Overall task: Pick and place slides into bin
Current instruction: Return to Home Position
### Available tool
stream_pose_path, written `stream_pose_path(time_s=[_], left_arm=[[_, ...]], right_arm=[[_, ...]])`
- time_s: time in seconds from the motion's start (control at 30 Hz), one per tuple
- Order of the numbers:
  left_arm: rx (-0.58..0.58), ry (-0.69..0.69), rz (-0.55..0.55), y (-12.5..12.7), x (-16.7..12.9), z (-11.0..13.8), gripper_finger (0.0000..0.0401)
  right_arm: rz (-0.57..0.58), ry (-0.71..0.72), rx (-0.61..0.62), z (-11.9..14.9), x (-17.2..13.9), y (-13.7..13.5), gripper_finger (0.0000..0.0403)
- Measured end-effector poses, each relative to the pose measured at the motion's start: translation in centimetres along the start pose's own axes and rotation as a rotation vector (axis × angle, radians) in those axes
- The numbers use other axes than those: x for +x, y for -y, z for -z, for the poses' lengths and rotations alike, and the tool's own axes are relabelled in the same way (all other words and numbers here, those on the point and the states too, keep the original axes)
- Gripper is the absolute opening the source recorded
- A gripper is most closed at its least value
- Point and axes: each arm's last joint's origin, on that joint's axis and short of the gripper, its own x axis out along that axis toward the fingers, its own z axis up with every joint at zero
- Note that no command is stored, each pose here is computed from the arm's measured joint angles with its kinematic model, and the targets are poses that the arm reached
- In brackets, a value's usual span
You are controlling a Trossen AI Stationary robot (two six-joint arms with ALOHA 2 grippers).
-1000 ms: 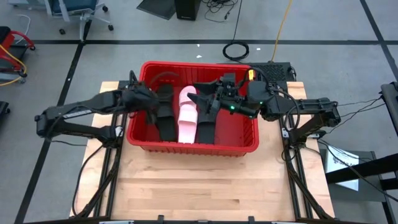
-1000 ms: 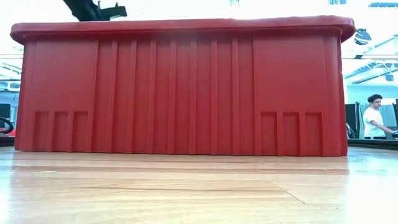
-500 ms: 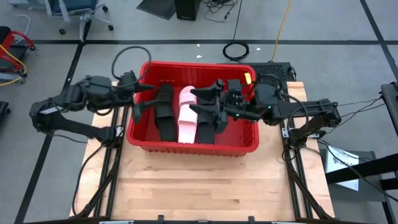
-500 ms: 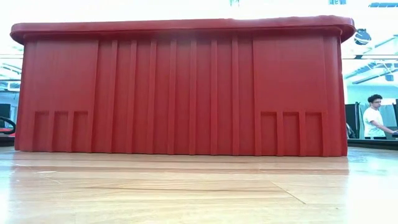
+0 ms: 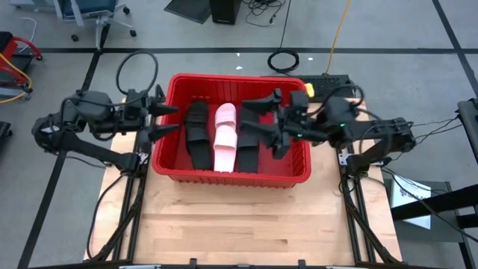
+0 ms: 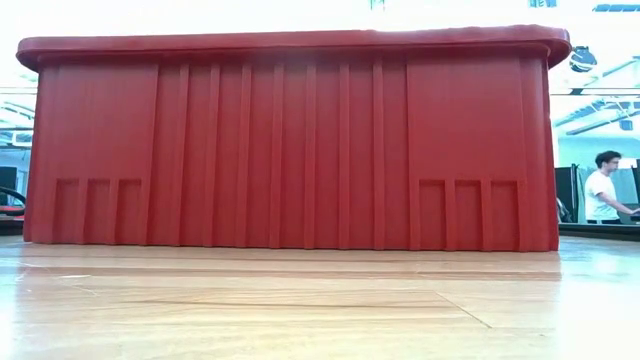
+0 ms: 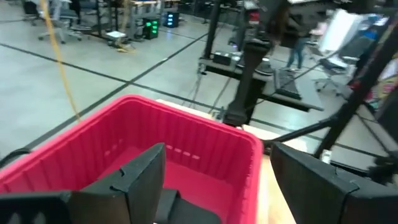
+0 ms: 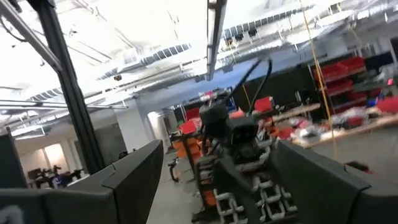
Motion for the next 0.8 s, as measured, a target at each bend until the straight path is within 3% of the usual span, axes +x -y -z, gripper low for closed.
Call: stream_pose_path(time_s=[0.3,0.4,0.6,0.8], left_arm=[[-0.025,0.081,0.063,0.6,-1.3,-0.6,0.0282],[0.029,0.079,0.072,0.8,-1.4,-0.5,0.0282],[0.004,0.189,-0.015,0.3,-2.9,-1.2,0.0282],[-0.025,0.268,-0.033,-1.2,-5.0,0.7,0.0282]], right_arm=[[-0.008,0.039,-0.043,-3.3,-2.6,-0.4,0.0302],[-0.002,0.014,-0.002,-3.5,-3.0,-0.4,0.0302],[0.003,-0.020,-0.017,-5.2,-5.2,-0.5,0.0302],[-0.027,0.025,-0.074,-7.2,-8.8,-0.8,0.0302]])
